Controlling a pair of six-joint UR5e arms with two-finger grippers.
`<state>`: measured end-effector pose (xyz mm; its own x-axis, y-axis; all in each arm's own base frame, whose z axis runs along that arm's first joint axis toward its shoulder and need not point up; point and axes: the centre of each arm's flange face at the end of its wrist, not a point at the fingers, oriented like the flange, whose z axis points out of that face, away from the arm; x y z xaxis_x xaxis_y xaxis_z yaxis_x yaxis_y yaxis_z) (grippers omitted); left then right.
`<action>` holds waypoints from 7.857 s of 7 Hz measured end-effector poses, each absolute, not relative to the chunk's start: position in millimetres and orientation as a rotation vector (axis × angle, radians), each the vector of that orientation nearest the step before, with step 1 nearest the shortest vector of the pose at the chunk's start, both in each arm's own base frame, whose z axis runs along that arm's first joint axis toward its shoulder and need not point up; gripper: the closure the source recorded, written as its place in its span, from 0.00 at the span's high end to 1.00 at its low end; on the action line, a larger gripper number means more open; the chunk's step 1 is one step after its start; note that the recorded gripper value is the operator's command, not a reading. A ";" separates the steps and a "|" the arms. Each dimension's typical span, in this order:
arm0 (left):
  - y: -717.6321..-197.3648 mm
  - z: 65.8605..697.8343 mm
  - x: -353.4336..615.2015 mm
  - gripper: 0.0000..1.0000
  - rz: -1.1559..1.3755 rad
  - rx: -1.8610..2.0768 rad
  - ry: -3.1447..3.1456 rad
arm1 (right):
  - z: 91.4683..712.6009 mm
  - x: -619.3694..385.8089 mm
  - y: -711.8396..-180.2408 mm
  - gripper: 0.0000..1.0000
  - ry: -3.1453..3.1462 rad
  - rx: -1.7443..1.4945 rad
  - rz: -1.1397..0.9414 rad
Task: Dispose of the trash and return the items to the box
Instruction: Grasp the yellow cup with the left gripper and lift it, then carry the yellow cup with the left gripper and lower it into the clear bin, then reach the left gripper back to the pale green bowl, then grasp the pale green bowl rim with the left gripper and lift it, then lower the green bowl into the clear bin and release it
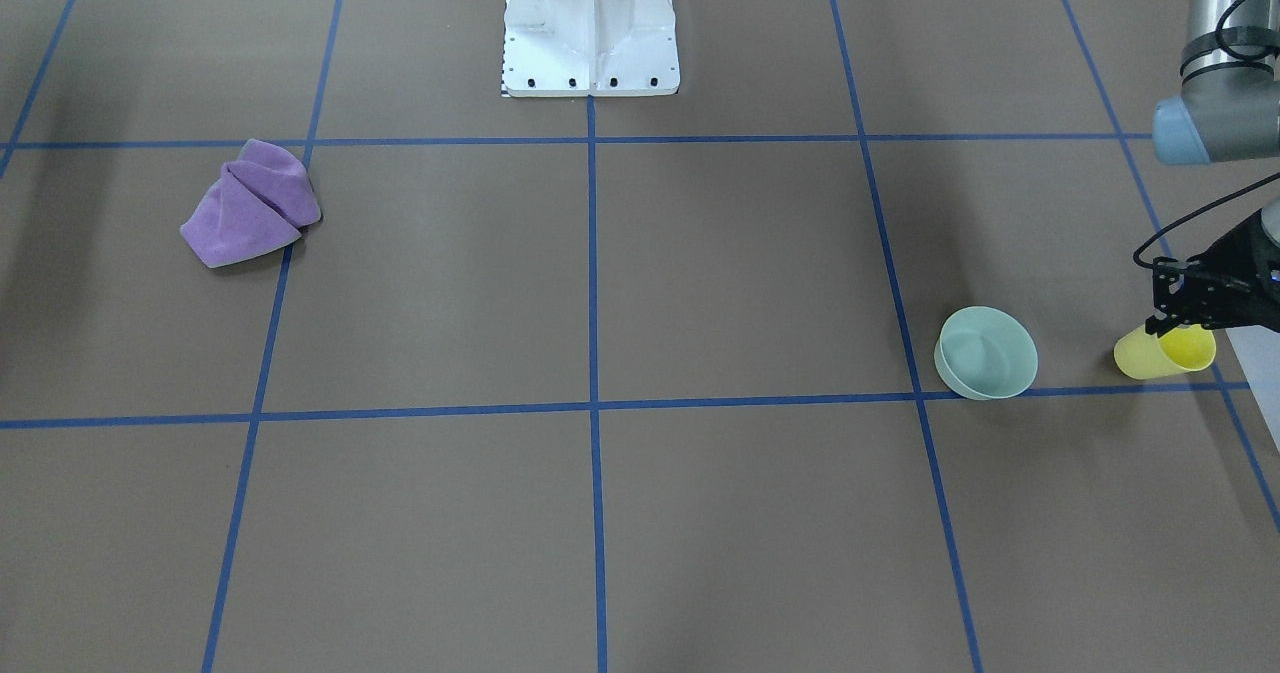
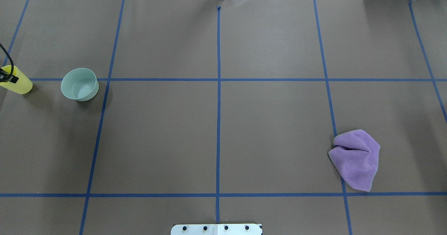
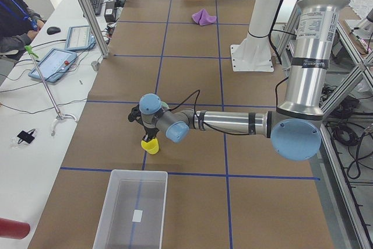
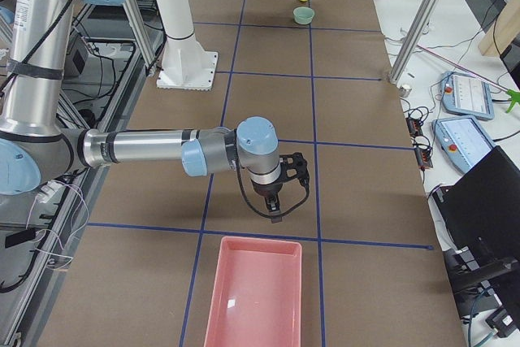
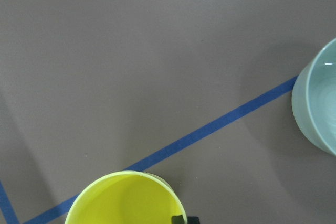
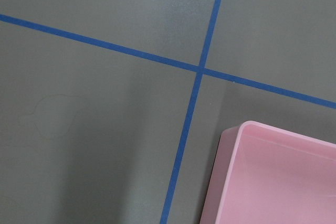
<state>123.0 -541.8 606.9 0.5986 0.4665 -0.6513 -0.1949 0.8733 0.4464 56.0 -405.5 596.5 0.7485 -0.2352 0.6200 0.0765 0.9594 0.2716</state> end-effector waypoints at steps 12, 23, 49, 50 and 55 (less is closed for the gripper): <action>-574.0 794.2 -120.2 0.00 0.527 0.317 0.606 | 598.2 55.9 -404.8 1.00 -0.707 0.233 -0.172; -565.9 816.9 -110.8 0.86 0.543 0.324 0.612 | 599.6 56.1 -405.2 1.00 -0.704 0.231 -0.171; -574.3 533.0 207.8 0.00 0.105 0.301 0.915 | 597.1 53.4 -405.9 1.00 -0.729 0.214 -0.133; -581.4 544.4 162.5 0.00 0.135 0.331 0.892 | 597.2 53.4 -405.9 1.00 -0.729 0.214 -0.133; -611.1 656.2 -75.1 0.00 0.434 0.343 0.667 | 597.4 53.4 -406.0 1.00 -0.729 0.215 -0.134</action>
